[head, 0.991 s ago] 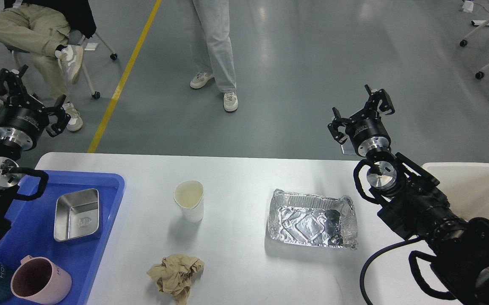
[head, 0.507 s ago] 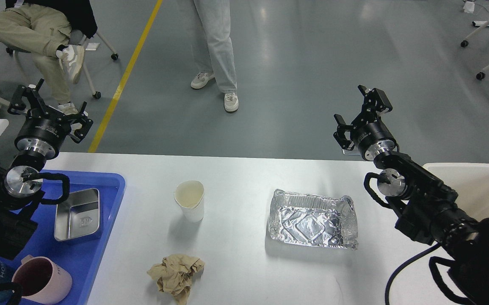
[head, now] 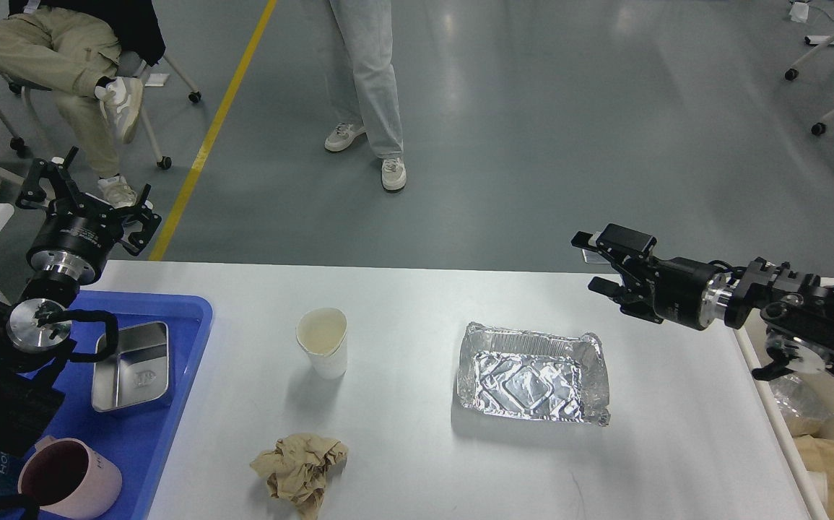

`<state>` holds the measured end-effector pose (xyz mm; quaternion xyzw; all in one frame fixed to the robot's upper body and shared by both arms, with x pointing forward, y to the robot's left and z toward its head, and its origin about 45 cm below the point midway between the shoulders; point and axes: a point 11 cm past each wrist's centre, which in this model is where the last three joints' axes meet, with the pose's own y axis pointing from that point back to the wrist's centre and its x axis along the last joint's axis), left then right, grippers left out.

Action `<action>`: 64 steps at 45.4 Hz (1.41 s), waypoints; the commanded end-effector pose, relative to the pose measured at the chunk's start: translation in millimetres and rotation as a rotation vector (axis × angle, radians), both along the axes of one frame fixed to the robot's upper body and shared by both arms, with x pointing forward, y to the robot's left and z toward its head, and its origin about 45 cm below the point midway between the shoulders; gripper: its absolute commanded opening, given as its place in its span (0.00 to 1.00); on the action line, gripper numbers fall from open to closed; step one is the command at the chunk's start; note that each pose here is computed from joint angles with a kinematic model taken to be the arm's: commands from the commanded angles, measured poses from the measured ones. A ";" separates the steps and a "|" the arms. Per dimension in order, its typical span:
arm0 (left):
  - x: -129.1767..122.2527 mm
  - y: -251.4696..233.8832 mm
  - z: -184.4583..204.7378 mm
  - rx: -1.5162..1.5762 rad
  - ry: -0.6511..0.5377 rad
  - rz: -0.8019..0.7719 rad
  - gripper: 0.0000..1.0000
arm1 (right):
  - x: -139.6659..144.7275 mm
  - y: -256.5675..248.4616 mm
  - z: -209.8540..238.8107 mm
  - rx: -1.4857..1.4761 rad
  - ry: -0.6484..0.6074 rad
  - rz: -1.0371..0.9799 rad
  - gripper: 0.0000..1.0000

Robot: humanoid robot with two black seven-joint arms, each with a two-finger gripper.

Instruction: Tidy desktop

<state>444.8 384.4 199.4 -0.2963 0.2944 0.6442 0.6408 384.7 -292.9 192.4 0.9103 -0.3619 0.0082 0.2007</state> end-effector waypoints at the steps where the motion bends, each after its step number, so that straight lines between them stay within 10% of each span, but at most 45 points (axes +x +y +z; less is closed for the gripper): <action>1: -0.1 -0.2 -0.3 0.003 0.000 -0.001 1.00 | -26.4 -37.7 16.4 -0.179 -0.015 0.084 1.00; 33: -0.9 -0.5 -1.5 0.003 0.003 -0.003 1.00 | -113.6 -144.4 131.7 -0.652 -0.181 0.155 1.00; 64: -6.1 2.1 -9.5 0.013 0.023 -0.003 1.00 | -90.1 -89.7 101.5 -0.644 -0.217 0.365 1.00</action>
